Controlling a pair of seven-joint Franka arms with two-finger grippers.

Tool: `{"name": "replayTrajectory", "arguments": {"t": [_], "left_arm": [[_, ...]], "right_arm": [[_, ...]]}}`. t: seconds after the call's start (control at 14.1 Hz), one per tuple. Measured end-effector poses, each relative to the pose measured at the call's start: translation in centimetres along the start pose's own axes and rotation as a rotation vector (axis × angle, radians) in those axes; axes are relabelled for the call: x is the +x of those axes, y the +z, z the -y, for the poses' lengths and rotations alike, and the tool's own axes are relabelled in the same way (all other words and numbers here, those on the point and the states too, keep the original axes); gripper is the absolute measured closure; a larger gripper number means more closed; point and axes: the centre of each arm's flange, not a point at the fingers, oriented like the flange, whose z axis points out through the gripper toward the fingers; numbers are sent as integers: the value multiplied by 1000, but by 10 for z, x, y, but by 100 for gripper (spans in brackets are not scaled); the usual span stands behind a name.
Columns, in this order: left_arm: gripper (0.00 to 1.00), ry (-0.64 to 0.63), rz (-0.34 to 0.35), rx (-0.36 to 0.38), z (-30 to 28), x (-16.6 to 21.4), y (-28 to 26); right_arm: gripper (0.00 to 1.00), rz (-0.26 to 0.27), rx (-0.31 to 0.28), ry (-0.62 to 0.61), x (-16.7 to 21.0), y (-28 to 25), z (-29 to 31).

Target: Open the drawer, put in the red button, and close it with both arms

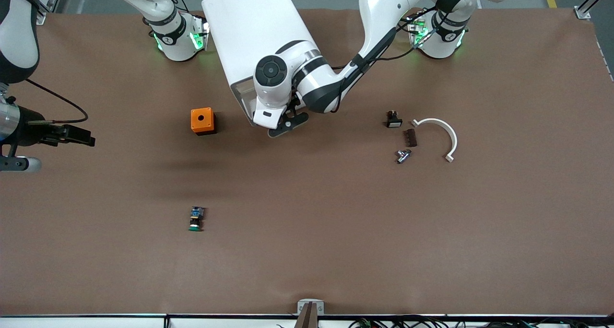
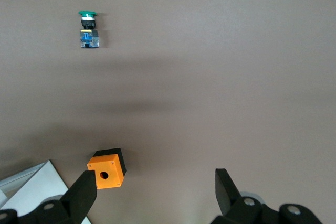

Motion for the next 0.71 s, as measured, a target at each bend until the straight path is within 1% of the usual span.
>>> {"name": "replayTrajectory", "arguments": {"t": [0.21,0.5,0.71], "left_arm": [[0,-31,70,6,2,-5,6],[0,-87,188,22,6,-14,19],[0,-111,216,22,8,-8,22]], "right_arm": [[0,-11,-33,-18,-1,-8,-7],[0,-12,-37,-19,-1,-9,-8],[0,-10,-58,-23,-2,-10,-13]]}}
